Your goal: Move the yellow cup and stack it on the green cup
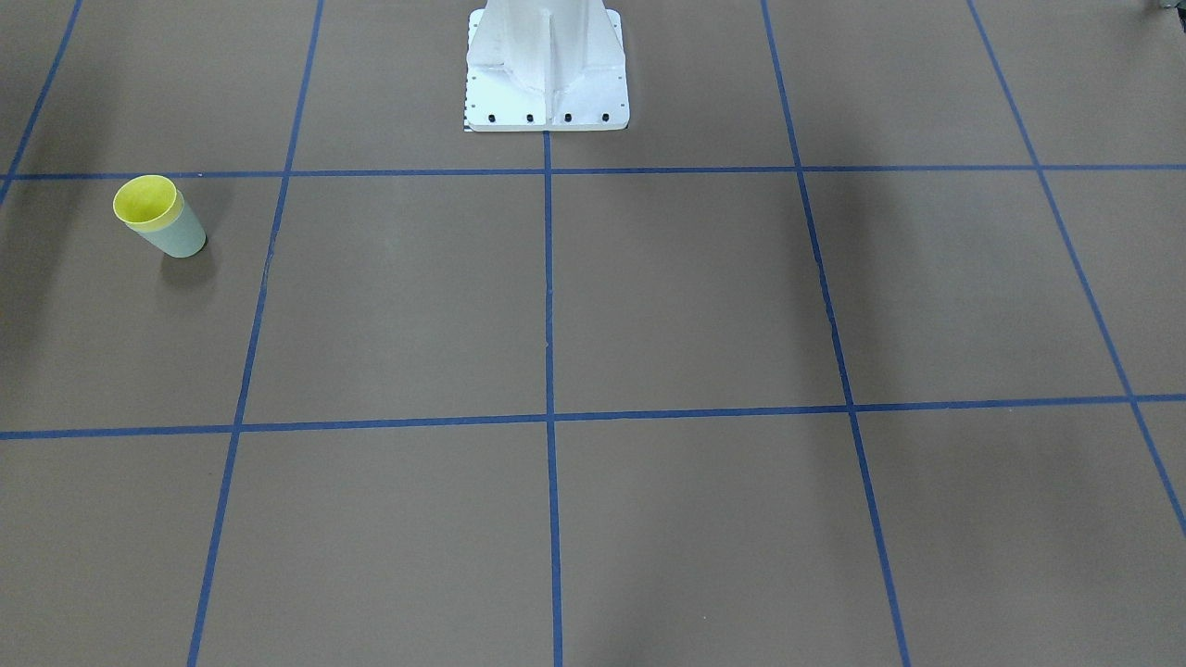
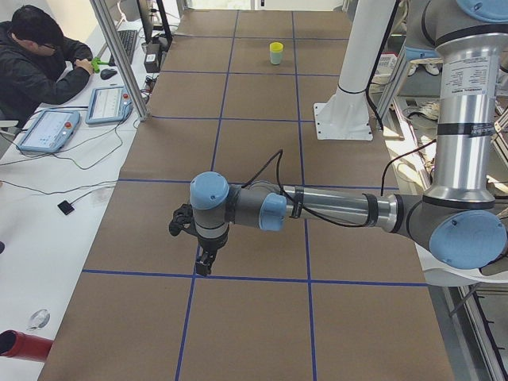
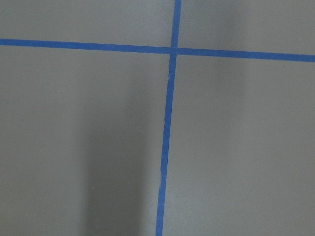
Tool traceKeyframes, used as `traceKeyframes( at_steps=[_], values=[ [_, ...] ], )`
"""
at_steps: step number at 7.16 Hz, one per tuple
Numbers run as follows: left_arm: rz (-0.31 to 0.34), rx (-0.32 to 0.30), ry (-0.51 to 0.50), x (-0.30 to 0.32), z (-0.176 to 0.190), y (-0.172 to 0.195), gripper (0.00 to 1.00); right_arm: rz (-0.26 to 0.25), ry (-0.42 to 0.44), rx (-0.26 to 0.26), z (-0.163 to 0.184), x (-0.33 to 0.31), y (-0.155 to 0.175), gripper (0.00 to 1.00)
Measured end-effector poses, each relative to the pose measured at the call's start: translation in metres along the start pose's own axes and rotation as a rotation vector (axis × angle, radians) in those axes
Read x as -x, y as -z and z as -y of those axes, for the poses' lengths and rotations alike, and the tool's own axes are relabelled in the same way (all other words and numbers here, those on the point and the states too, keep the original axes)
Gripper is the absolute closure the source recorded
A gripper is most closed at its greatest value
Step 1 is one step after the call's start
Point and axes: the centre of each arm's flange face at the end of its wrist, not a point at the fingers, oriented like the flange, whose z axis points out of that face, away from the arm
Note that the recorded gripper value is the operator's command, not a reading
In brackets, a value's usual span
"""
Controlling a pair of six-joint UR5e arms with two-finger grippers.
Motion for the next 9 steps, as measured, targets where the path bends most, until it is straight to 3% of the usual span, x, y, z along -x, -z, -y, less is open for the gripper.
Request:
traceKeyframes(
  at_steps=[9],
  values=[
    [0.000, 0.011, 0.011, 0.003, -0.012, -0.005, 0.00, -0.049, -0.037, 0.018, 0.001, 0.038, 0.003, 0.00]
  ],
)
